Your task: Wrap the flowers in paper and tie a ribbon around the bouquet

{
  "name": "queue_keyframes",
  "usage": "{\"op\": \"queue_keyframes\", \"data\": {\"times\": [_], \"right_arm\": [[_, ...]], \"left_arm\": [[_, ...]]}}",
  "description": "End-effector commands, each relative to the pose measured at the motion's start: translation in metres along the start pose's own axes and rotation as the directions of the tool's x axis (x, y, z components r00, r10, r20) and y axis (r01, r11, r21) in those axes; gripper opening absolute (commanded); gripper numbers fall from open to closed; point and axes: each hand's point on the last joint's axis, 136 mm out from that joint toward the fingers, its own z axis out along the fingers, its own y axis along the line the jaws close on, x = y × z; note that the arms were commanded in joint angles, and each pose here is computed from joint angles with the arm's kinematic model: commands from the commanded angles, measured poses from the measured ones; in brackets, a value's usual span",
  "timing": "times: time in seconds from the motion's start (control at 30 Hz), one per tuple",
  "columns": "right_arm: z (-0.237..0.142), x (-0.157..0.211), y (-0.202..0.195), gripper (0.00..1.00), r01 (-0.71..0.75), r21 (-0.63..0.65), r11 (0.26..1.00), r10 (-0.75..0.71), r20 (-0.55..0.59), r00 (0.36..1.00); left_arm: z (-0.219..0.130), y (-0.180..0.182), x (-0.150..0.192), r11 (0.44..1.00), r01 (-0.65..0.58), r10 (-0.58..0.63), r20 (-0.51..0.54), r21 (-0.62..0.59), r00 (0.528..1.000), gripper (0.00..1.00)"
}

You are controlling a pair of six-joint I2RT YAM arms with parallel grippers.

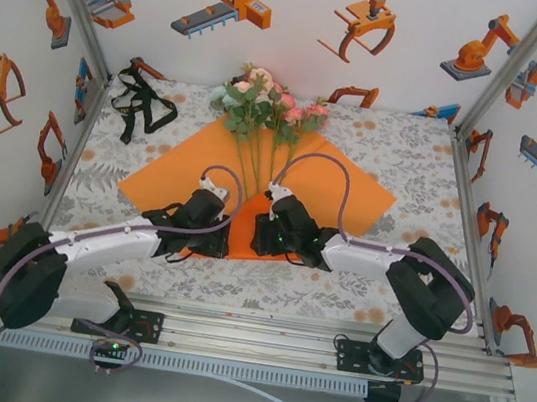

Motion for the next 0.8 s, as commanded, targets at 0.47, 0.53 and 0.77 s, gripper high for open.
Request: {"op": "queue_keyframes", "data": {"times": [0.47,0.53,0.77], "right_arm": [[-0.038,-0.050,-0.015,0.50,0.249,0.170,0.954,-0.259,0.038,0.965],[-0.025,-0.058,-0.013,0.50,0.268,0.178,0.947,-0.278,0.033,0.960],[0.012,-0.078,-0.018,0.52,0.332,0.243,0.912,-0.342,0.002,0.940]], "left_arm": [[-0.062,0.168,-0.031,0.646,0.730,-0.689,0.242,-0.223,0.683,0.51],[-0.067,0.203,-0.024,0.522,0.804,-0.750,0.297,-0.284,0.592,0.51],[-0.066,0.269,-0.025,0.345,0.854,-0.764,0.412,-0.390,0.497,0.58]]}}
